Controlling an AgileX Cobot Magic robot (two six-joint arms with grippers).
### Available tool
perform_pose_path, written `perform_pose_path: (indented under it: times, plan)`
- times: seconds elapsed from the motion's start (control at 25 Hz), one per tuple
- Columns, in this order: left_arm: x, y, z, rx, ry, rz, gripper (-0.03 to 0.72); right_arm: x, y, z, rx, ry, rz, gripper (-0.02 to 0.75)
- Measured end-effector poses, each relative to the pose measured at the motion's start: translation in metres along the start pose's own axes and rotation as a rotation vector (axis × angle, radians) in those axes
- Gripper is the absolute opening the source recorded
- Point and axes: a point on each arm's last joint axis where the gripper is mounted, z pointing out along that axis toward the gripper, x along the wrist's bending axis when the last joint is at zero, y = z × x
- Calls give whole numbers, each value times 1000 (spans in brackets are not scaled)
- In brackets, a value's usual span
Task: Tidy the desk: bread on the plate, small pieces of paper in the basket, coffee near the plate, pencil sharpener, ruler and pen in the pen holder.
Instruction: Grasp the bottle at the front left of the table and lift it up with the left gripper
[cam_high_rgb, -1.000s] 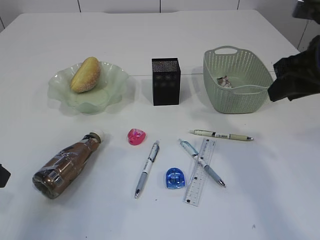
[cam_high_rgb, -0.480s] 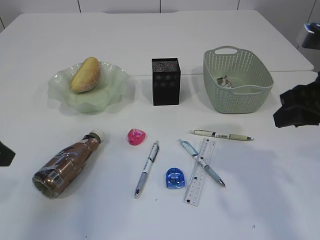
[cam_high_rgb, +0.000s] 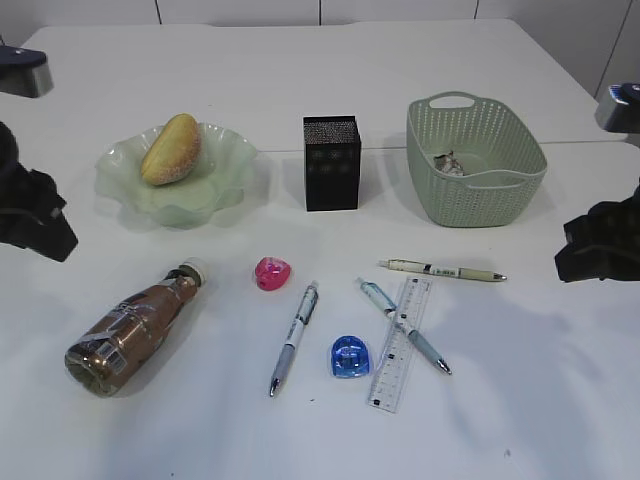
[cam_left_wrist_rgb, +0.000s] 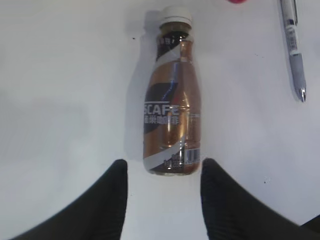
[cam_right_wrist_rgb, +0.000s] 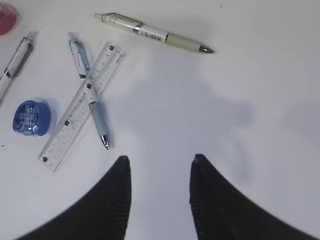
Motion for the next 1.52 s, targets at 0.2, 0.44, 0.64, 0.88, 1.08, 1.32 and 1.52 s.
perform_pose_path:
  times: [0.2,0.44,0.64,0.88,1.08,1.32,1.52]
  plan:
    - [-16,20,25,73,-27,72,360,-3,0,0,3,-30,7,322]
    - [-19,40,56,167,-13,122,363,-3,-2,-3,-6,-41,3,322]
    - [-17,52,82,245,-16,122,391,-1,-11,-17,-74,-49,-2,322]
    - [-15,59,110,335,-27,119,463,0,-15,-22,-101,-51,-3,322]
    - [-13,65,127,372,-25,112,469,0,-15,-23,-104,-52,-3,322]
    - [-11,69,148,412,-22,110,470,0,-15,-23,-104,-52,-3,321]
    - [-11,72,164,437,-24,109,470,0,-15,-23,-104,-52,-3,321]
